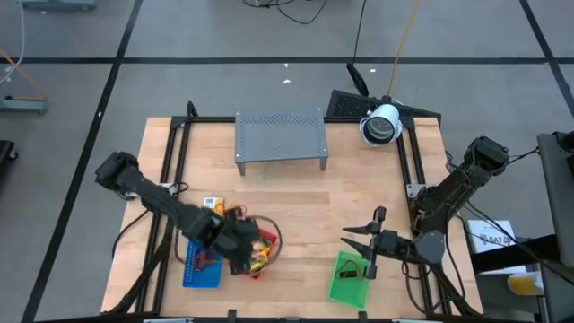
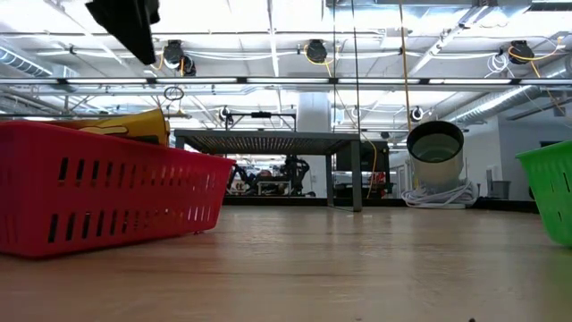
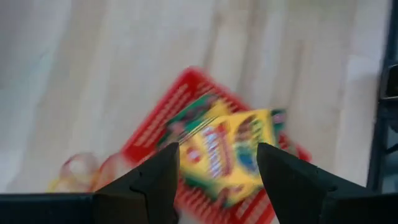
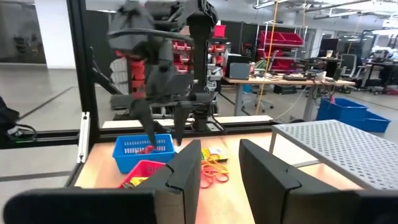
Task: Pick & Place Office Desk Supplies
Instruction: Put the left black rubber band into the green basket
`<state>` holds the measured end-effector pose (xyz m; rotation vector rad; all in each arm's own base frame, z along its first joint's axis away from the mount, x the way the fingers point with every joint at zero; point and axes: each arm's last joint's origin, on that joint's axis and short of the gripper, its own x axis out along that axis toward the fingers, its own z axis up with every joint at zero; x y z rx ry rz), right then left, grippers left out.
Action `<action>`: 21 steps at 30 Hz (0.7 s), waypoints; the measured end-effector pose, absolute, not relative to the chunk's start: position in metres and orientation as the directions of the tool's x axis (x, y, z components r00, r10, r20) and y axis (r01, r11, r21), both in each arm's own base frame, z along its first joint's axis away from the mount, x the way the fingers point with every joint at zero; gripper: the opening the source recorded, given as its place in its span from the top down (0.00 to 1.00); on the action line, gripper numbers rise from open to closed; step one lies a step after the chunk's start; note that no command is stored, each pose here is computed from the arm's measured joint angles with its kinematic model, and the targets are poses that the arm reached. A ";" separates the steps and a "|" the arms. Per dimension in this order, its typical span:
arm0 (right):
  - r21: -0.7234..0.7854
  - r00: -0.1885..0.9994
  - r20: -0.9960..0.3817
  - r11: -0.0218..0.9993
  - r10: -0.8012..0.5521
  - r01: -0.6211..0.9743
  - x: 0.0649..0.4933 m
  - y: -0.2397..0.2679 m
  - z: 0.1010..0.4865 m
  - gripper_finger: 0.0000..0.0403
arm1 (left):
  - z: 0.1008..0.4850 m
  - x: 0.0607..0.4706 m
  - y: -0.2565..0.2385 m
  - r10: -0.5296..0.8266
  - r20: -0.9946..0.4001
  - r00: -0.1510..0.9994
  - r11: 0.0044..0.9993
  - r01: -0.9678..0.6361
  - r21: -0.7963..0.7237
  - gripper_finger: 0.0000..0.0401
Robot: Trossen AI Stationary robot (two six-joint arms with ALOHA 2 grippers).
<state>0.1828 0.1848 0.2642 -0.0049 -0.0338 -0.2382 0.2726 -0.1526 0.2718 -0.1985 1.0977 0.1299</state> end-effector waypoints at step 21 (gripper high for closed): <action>-0.092 0.938 -0.009 0.934 -0.347 0.345 0.180 0.183 0.256 0.75 | 0.317 0.207 -0.107 0.151 -0.913 0.380 0.911 -0.412 -0.021 0.44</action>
